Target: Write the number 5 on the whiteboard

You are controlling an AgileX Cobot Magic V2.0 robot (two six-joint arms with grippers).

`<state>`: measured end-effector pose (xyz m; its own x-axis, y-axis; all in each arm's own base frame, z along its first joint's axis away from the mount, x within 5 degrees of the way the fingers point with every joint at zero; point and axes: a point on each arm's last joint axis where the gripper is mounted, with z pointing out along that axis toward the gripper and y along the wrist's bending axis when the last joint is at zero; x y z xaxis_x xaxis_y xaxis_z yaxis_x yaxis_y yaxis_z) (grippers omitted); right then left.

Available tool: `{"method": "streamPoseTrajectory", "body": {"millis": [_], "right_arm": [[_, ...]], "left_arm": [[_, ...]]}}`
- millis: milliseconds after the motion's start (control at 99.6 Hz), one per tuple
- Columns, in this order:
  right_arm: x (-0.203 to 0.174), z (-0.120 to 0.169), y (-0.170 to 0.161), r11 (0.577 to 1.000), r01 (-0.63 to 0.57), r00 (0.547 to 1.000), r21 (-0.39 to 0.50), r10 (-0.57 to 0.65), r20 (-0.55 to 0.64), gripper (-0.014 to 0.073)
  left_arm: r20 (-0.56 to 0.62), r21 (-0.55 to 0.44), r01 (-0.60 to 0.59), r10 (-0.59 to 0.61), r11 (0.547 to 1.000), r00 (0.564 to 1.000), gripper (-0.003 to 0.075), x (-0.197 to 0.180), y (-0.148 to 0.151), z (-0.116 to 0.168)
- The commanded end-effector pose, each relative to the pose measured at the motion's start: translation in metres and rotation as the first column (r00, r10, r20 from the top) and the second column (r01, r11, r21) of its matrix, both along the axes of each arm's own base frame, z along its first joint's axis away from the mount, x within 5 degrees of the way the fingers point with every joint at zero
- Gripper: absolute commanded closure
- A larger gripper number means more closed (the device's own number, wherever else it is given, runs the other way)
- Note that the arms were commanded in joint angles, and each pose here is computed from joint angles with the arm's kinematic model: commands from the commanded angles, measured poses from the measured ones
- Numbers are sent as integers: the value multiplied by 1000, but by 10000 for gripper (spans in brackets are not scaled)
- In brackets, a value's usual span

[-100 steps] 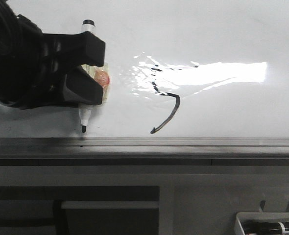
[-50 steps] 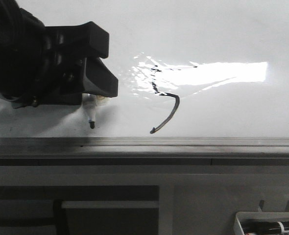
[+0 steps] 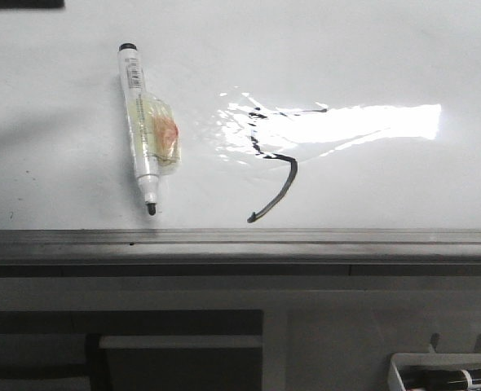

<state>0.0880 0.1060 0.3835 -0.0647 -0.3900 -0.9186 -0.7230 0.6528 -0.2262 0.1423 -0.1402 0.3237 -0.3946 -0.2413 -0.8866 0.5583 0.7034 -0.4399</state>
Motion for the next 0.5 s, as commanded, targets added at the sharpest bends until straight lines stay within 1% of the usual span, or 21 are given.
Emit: {"method": "streamPoseTrajectory", "body": {"millis": [0, 10, 20, 40, 100, 110, 141, 161, 171, 211, 231, 241, 281, 331, 492], "right_arm": [[-3, 8, -9, 999, -9, 994, 35, 5, 111, 635], [-3, 8, -11, 999, -7, 993, 35, 2, 119, 635], [-3, 5, -11, 1000, -6, 993, 28, 2, 119, 635], [-5, 1, -15, 1000, -2, 992, 25, -1, 128, 635], [-8, -13, -23, 1000, 13, 993, 28, -17, 120, 635], [-9, -14, -26, 999, 17, 992, 34, -21, 126, 635], [-11, -20, -31, 998, 33, 992, 55, -40, 116, 636], [-13, -25, -36, 997, 45, 992, 67, -52, 114, 635], [-13, -29, -36, 997, 49, 992, 64, -56, 111, 636], [-16, -35, -45, 992, 71, 990, 100, -82, 116, 635], [-17, -40, -50, 990, 83, 988, 114, -97, 118, 636], [-17, -43, -51, 990, 87, 988, 114, -100, 116, 635], [-21, -49, -60, 982, 104, 985, 156, -123, 118, 636], [-24, -57, -68, 974, 115, 983, 193, -140, 117, 636], [-36, -69, -90, 955, 116, 977, 272, -159, 141, 636]], "left_arm": [[181, -11, 34, -31, 999, 983, 295, -19, 16, 31], [187, -17, 34, -30, 999, 982, 295, -21, 18, 33], [212, 3, 43, -43, 999, 976, 319, -24, 20, 35], [230, 16, 55, -57, 998, 972, 356, -29, 23, 37], [277, 98, 90, -113, 991, 954, 475, -41, 32, 39], [286, 102, 92, -118, 991, 951, 489, -44, 34, 40], [292, 154, 108, -150, 982, 945, 560, -50, 37, 39], [304, 175, 111, -161, 978, 939, 589, -53, 40, 39], [297, 191, 118, -172, 974, 939, 617, -54, 41, 38], [296, 243, 129, -200, 961, 934, 705, -60, 46, 36], [301, 260, 129, -207, 957, 931, 734, -62, 48, 36], [294, 275, 133, -215, 952, 931, 740, -63, 49, 35], [291, 316, 136, -232, 939, 928, 741, -67, 52, 33], [282, 347, 140, -246, 927, 927, 741, -69, 55, 30], [221, 375, 176, -272, 910, 937, 741, -73, 56, 25]]}}
